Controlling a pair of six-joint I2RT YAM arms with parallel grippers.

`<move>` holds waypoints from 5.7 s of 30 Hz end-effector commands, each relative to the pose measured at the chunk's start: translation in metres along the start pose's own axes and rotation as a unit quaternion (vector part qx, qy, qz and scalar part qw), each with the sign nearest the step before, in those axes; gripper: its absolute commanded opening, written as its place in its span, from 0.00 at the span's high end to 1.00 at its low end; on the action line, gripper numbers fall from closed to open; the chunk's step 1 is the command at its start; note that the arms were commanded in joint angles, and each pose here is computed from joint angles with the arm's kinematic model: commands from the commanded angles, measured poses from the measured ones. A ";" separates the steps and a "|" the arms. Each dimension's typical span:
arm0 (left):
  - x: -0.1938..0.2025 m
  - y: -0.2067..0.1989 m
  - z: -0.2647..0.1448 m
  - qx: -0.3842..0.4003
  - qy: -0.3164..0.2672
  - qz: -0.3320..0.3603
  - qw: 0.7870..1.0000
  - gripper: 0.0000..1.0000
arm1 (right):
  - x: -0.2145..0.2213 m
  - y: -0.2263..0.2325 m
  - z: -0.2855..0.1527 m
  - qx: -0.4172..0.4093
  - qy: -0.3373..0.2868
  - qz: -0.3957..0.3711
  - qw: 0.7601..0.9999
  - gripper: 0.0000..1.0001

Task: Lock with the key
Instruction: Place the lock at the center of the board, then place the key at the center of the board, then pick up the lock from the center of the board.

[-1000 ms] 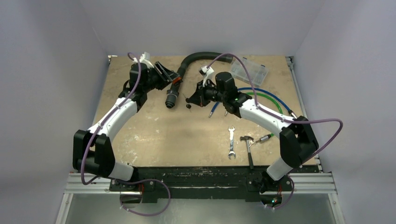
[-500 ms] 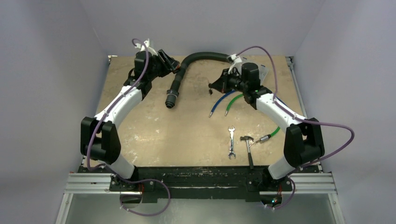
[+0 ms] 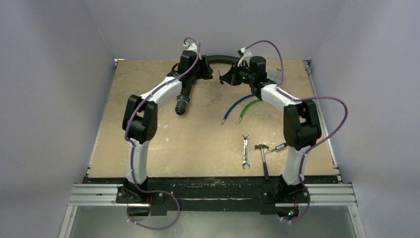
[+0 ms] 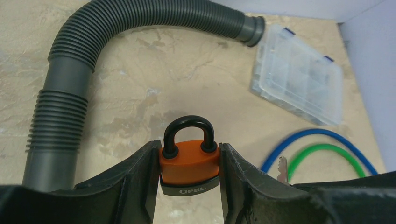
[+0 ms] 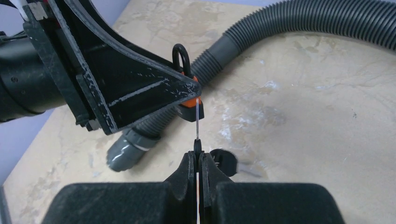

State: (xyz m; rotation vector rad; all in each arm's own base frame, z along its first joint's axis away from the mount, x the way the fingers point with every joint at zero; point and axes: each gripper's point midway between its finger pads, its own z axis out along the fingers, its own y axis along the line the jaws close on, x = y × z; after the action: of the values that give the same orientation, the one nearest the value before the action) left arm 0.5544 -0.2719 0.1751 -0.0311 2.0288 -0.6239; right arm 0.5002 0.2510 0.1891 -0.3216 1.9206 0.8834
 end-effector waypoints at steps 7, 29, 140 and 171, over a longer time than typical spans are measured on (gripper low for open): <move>0.000 0.015 0.059 -0.036 -0.010 0.051 0.998 1.00 | -0.026 -0.037 0.051 0.006 -0.047 -0.001 0.999 1.00; 0.031 0.053 0.111 -0.086 -0.011 0.068 0.994 1.00 | -0.016 -0.095 0.113 0.041 -0.066 0.065 0.995 1.00; -0.019 -0.046 -0.186 0.126 -0.029 0.228 0.965 0.00 | 0.048 -0.235 -0.296 0.245 0.338 -0.126 0.900 0.30; -0.011 -0.050 -0.177 0.141 -0.011 0.211 0.967 0.00 | 0.077 -0.320 -0.284 0.299 0.383 -0.120 0.866 0.56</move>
State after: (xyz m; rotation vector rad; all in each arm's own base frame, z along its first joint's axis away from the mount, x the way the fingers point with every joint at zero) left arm 0.4006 -0.2337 0.2622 0.5502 1.8650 -0.5943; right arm 0.4376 -0.1562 0.0417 -0.5393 2.7462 -0.0644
